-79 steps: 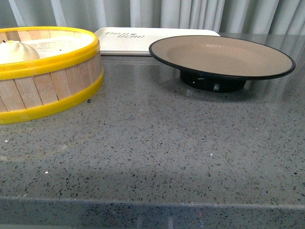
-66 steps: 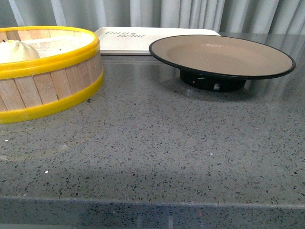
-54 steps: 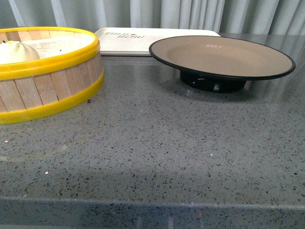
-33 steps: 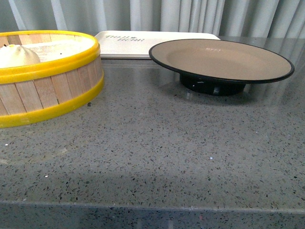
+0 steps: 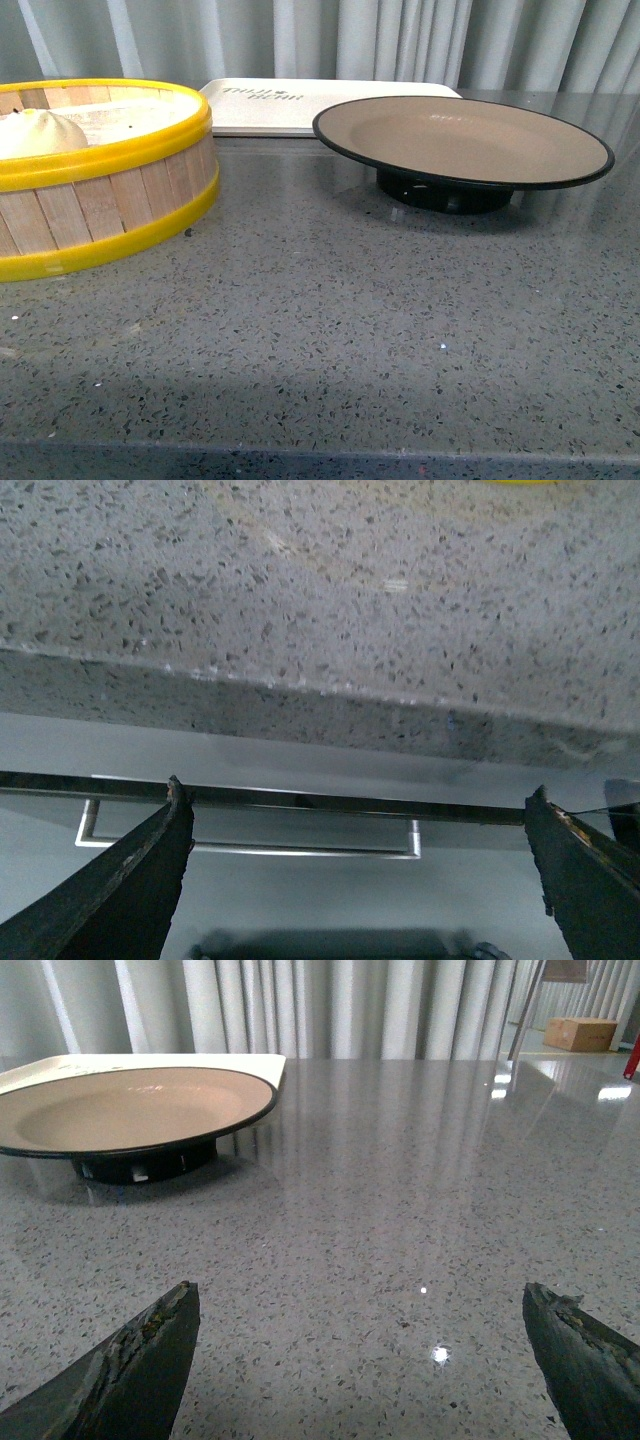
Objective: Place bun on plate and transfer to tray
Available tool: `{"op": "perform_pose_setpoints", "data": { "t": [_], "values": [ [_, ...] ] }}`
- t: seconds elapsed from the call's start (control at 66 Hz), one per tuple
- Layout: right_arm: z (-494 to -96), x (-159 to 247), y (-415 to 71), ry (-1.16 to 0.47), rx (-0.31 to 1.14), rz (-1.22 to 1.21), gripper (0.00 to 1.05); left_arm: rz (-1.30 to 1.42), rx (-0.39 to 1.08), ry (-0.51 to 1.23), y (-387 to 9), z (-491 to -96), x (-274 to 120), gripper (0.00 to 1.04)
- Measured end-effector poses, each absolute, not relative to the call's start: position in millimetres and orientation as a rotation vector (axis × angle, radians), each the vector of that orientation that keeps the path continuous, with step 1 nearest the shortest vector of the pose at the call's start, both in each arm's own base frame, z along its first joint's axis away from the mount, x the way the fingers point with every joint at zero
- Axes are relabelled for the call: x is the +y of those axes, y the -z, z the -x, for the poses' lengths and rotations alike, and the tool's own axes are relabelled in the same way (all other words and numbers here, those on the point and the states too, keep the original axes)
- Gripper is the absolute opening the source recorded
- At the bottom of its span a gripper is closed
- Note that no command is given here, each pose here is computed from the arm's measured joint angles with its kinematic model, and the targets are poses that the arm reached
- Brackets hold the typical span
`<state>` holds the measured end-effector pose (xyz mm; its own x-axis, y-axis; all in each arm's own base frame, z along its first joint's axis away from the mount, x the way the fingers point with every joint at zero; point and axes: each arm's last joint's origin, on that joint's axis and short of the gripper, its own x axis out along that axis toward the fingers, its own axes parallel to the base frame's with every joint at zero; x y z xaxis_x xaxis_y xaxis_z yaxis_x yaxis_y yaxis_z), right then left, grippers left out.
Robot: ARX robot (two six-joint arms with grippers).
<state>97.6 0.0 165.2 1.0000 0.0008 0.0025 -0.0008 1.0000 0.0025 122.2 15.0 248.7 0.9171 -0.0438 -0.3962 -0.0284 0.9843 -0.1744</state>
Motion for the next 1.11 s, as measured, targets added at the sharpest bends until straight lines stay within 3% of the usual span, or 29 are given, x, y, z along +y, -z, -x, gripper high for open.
{"op": "perform_pose_setpoints", "data": {
  "t": [0.227, 0.485, 0.697, 1.107],
  "values": [
    [-98, 0, -165, 0.0, -0.002, -0.002, 0.96, 0.086, 0.292, -0.013, -313, -172, 20, 0.98],
    [-98, 0, -165, 0.0, -0.002, -0.002, 0.96, -0.034, 0.306, 0.099, -367, -261, -20, 0.98],
    [-98, 0, -165, 0.0, -0.002, -0.002, 0.96, -0.112, 0.433, 0.091, -351, -314, -45, 0.98],
    [-98, 0, -165, -0.001, -0.002, -0.002, 0.96, -0.145, 0.533, 0.061, -328, -315, -46, 0.98]
  ]
}}
